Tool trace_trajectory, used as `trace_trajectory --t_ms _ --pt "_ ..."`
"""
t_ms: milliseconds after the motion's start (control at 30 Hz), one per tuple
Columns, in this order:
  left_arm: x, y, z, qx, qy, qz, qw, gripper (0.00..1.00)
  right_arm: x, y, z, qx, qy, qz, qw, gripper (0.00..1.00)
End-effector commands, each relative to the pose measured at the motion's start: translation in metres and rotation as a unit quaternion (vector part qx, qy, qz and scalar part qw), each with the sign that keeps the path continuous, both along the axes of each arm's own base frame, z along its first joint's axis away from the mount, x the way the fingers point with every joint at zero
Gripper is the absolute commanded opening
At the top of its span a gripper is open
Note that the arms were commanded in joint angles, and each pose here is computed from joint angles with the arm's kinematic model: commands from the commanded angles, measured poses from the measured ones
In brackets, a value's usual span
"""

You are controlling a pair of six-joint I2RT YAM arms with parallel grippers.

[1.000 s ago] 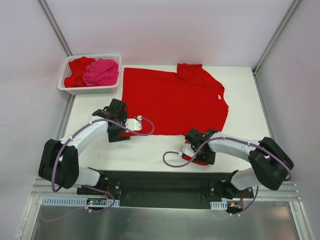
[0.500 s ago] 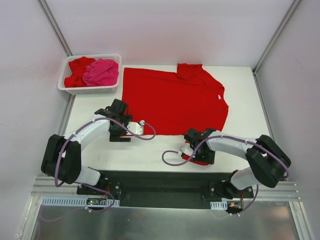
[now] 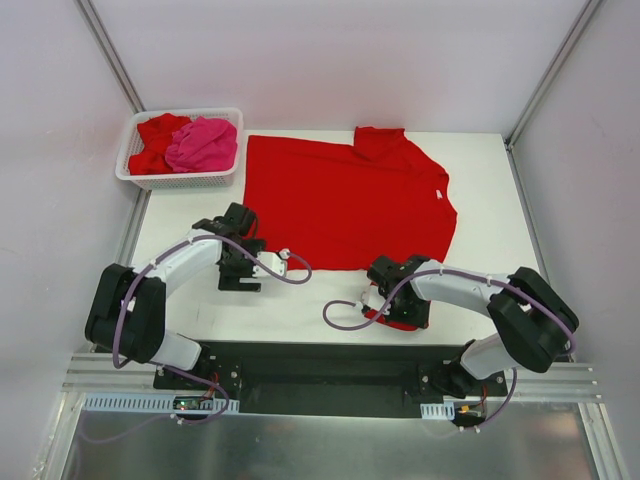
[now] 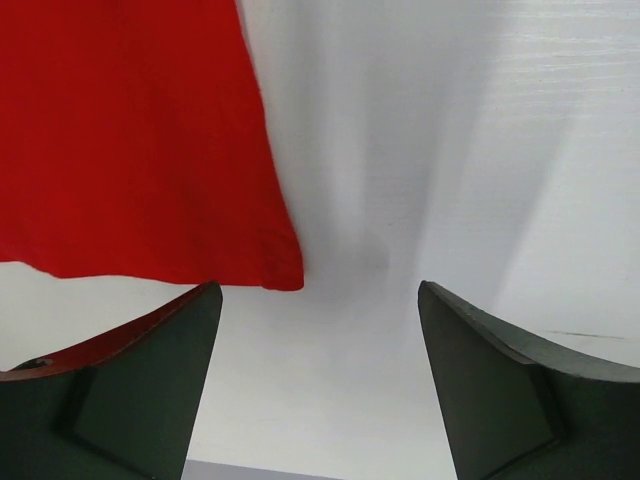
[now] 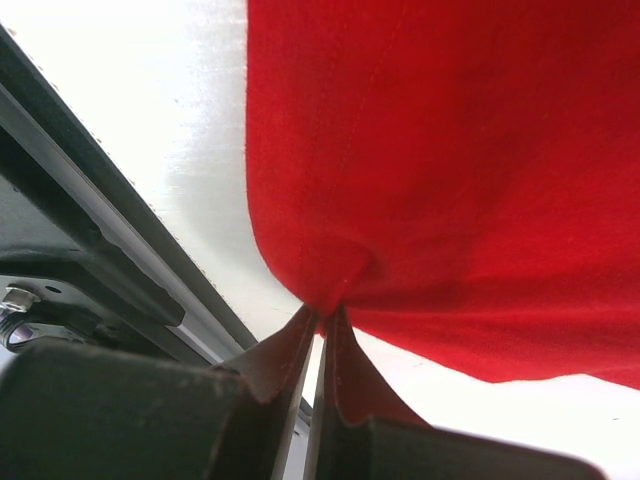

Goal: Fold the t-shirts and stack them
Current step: Grap the side of the flattened tshirt closest away from the robot with both arms

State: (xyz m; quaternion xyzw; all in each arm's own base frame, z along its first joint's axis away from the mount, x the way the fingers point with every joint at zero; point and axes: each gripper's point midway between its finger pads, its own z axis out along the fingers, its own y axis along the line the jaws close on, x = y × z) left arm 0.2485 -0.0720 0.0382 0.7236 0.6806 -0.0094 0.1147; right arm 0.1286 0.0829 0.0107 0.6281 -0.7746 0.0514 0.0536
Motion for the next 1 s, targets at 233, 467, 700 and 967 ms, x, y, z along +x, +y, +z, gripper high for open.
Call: trace_trajectory --t_ms 233,467,700,967 --pt "-0.001 -0.004 -0.018 0.003 0.053 -0.006 0.999 0.78 -0.011 0.008 -0.007 0.018 0.029 -0.018 0.999 0.01" --pt "0.024 0.0 -0.009 0.007 0.027 0.001 1.0 0.77 -0.011 0.007 -0.008 0.016 0.029 -0.018 0.999 0.01" --pt "0.033 0.002 -0.01 0.013 0.025 0.006 1.0 0.78 -0.011 0.008 -0.009 0.017 0.03 -0.017 0.999 0.01" --pt "0.033 0.003 -0.019 0.019 0.035 0.007 0.999 0.77 -0.011 0.007 -0.008 0.016 0.028 -0.018 0.999 0.01"
